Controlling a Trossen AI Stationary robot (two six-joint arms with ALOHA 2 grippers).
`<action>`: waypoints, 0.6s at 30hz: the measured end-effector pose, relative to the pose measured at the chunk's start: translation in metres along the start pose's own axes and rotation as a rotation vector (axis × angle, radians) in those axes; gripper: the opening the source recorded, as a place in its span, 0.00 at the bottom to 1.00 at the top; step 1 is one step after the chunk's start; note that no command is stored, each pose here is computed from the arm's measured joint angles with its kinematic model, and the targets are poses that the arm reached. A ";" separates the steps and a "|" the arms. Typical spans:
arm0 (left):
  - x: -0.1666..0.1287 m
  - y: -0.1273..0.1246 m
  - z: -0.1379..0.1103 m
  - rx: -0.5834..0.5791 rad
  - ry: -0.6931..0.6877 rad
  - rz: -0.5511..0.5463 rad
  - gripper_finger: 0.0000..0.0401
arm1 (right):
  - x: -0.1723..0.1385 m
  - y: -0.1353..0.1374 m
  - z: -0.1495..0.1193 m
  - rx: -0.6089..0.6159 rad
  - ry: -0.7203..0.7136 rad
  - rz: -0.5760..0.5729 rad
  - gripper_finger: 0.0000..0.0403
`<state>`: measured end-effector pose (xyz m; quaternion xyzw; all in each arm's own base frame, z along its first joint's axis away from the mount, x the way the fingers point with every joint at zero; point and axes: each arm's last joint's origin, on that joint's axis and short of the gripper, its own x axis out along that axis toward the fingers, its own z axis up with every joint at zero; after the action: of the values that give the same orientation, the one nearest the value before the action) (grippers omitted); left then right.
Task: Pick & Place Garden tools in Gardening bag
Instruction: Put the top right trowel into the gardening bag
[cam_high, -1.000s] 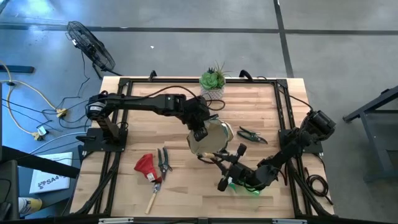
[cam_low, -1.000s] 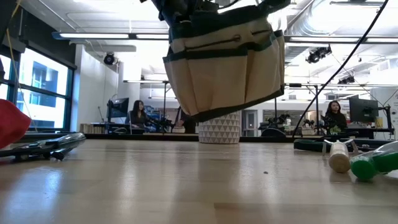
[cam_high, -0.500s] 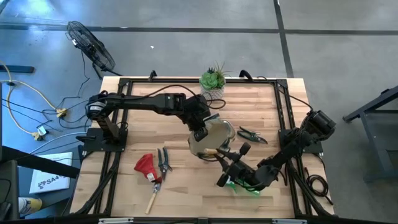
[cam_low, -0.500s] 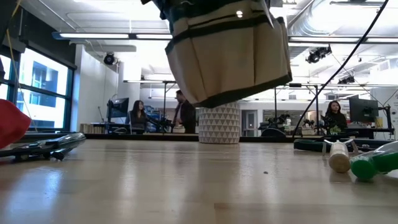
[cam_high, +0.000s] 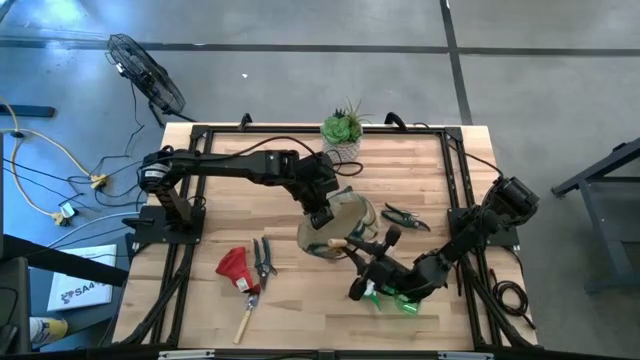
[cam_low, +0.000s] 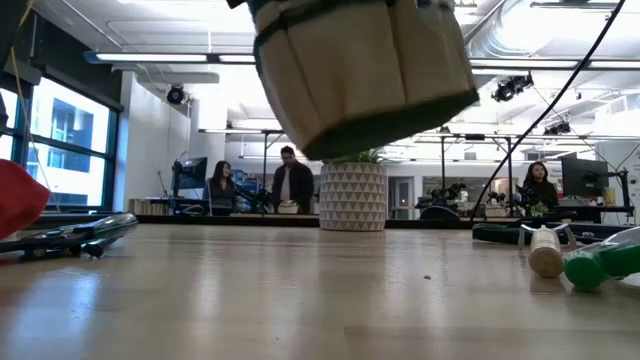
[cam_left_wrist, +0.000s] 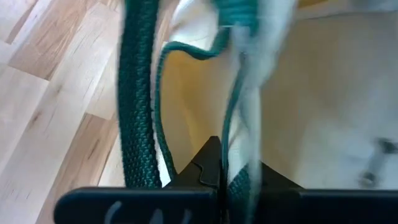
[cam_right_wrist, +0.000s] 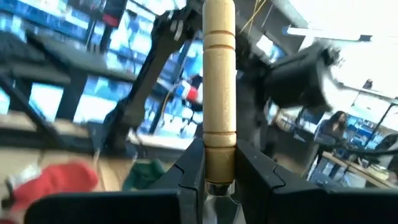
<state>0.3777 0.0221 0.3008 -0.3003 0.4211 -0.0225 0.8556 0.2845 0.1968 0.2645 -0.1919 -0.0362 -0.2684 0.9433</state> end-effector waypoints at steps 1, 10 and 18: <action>0.000 0.000 0.000 0.000 0.000 0.000 0.00 | -0.001 -0.001 0.002 -0.003 -0.006 -0.008 0.13; 0.000 0.000 0.000 0.000 -0.002 0.004 0.00 | -0.003 -0.001 0.006 0.035 -0.083 0.050 0.13; 0.000 0.000 0.000 0.000 -0.002 0.004 0.00 | 0.000 -0.001 0.003 0.008 -0.035 0.017 0.13</action>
<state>0.3777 0.0222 0.3008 -0.2994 0.4207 -0.0207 0.8561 0.2841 0.1968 0.2673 -0.1930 -0.0523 -0.2571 0.9455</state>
